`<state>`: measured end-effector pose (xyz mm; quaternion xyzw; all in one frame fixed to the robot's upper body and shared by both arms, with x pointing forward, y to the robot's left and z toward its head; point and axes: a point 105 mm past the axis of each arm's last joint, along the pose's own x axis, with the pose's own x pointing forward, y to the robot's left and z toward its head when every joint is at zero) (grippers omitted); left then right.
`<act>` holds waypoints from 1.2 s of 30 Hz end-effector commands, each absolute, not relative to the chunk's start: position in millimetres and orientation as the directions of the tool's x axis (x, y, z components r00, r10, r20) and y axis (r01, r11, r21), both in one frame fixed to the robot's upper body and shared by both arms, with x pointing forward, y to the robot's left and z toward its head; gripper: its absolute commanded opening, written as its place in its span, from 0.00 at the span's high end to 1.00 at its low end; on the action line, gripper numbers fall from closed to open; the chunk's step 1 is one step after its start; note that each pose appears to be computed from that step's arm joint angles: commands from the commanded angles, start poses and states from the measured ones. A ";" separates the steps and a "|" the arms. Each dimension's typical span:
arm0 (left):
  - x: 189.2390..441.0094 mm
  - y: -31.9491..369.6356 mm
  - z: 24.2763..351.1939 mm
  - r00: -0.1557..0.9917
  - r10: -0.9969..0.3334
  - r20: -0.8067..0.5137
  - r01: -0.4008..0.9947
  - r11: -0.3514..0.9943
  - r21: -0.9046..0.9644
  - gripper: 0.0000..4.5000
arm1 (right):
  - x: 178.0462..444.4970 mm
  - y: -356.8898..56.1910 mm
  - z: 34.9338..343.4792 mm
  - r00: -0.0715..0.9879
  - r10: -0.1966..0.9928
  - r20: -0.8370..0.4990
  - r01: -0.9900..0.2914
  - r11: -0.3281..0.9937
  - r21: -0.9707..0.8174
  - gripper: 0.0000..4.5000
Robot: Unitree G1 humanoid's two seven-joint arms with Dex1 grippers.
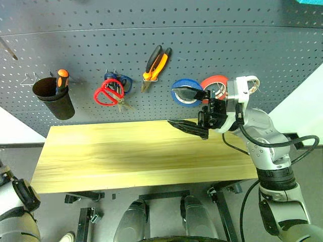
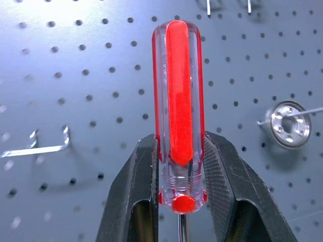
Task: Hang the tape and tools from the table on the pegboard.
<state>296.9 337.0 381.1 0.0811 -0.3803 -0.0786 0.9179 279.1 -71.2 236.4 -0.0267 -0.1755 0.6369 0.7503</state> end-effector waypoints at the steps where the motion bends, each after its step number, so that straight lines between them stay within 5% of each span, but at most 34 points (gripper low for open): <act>1: 311.8 336.0 368.0 0.734 -0.246 0.633 0.072 0.955 0.288 0.81 | 273.7 -71.1 241.7 0.122 0.961 0.246 -0.935 0.195 -0.297 0.00; 10: 337.2 341.2 313.9 0.799 -0.276 0.534 0.163 0.954 0.250 0.81 | 273.4 -76.4 237.6 0.157 0.960 0.231 -0.928 0.224 -0.299 0.00; 11: 337.0 340.6 311.0 0.797 -0.288 0.531 0.187 0.953 0.237 0.65 | 273.3 -76.7 237.2 0.158 0.961 0.229 -0.927 0.224 -0.299 0.00; 17: 328.1 354.6 314.5 0.794 -0.233 0.562 0.134 0.968 0.213 0.22 | 274.2 -77.5 232.5 0.166 0.964 0.206 -0.928 0.223 -0.299 0.00; 21: 309.4 361.3 315.7 0.788 -0.229 0.572 0.122 0.968 0.219 0.22 | 276.7 -82.3 219.4 0.196 0.967 0.163 -0.925 0.237 -0.297 0.00; 27: 257.3 333.3 272.4 0.826 -0.394 0.403 0.278 0.906 0.318 0.22 | 280.6 -112.1 175.8 0.317 0.948 0.042 -0.908 0.316 -0.275 0.00; 36: 199.3 294.0 135.3 0.904 -0.427 -0.003 0.409 0.865 0.290 0.22 | 268.8 -175.4 97.9 0.531 0.838 -0.129 -0.843 0.506 -0.184 0.00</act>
